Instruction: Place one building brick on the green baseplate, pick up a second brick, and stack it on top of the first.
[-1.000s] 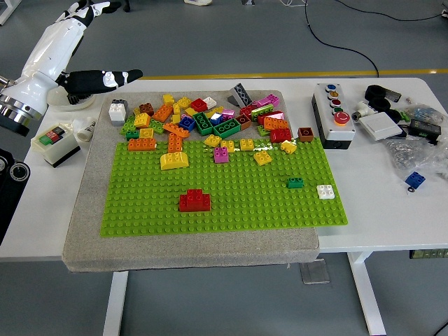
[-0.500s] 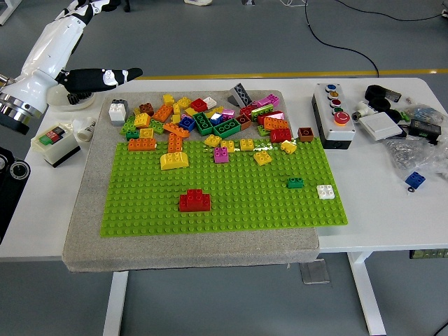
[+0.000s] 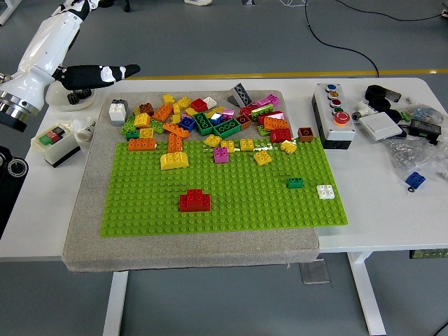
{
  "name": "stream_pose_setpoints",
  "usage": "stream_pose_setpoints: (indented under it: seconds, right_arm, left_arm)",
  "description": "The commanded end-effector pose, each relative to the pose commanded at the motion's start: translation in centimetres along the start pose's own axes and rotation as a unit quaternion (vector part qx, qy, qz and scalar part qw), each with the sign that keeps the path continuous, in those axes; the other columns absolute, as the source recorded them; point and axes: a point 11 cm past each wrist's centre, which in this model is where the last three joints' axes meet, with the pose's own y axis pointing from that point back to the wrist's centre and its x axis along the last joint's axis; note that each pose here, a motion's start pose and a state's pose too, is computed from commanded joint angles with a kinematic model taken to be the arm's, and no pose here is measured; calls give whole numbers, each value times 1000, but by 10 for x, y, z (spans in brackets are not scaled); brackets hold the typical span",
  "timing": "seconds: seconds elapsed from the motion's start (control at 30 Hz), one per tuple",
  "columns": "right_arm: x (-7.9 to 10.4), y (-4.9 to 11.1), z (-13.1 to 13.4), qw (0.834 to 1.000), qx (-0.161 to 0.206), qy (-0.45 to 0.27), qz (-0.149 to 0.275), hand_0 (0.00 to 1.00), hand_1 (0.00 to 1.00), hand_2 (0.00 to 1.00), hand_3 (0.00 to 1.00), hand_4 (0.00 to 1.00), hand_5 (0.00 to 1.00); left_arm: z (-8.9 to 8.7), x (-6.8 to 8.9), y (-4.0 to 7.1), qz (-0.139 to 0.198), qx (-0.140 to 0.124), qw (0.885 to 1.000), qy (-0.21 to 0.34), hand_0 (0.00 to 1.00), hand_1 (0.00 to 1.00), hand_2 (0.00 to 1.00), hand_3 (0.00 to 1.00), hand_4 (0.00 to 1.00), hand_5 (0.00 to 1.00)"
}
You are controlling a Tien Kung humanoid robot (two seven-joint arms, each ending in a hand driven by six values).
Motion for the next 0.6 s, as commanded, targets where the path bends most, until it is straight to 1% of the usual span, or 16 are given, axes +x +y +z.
stream_pose_setpoints:
  seconds: [0.17,0.3,0.33,0.6]
  right_arm:
    - [5,0,-4,1000,14,-3,13,743,653,724,606,812,336]
    - [8,1,-6,1000,16,-6,16,743,653,724,606,812,336]
    - [8,1,-6,1000,16,-6,16,743,653,724,604,791,302]
    - [1,0,-4,1000,12,-4,6,742,652,723,599,786,297]
  left_arm:
    - [1,0,-1,1,-1,1000,1,998,882,875,907,998,512]
    - [1,1,-1,3,-2,1000,1,998,882,875,907,998,512]
    - [2,1,-2,3,-2,1000,1,998,881,875,908,998,505]
    - [2,3,-2,6,-3,1000,1,998,881,875,909,998,502]
